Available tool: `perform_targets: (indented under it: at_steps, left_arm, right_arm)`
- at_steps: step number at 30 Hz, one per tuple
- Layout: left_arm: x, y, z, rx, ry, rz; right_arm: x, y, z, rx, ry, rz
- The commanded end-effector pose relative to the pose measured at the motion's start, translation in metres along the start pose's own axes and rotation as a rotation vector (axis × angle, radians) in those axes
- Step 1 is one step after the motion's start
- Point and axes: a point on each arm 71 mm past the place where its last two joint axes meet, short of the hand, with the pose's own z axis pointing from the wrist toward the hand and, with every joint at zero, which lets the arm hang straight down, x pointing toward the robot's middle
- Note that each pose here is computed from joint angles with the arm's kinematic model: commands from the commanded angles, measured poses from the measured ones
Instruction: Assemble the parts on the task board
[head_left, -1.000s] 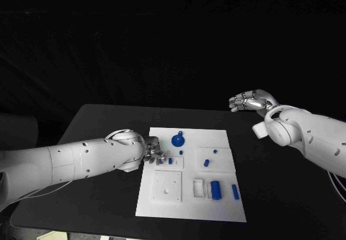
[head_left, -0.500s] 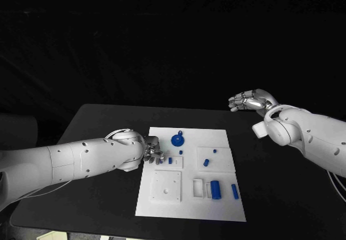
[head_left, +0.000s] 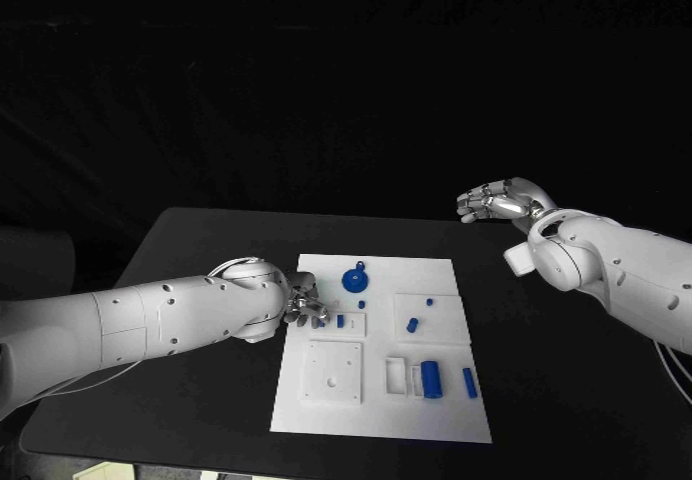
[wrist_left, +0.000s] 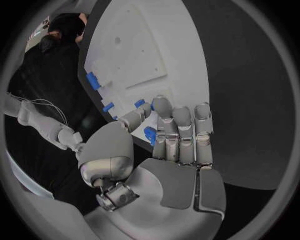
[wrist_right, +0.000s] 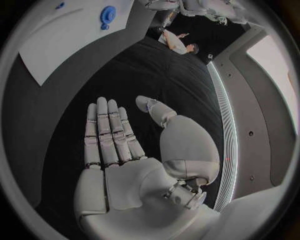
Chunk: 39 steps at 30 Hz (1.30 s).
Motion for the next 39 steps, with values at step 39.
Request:
perform_targets:
  at_steps: [39]
  left_arm:
    - [-0.0364, -0.0111, -0.0143, 0.084, -0.128, -0.221]
  right_arm:
    - [0.001, -0.001, 0.000, -0.004, 0.009, -0.006]
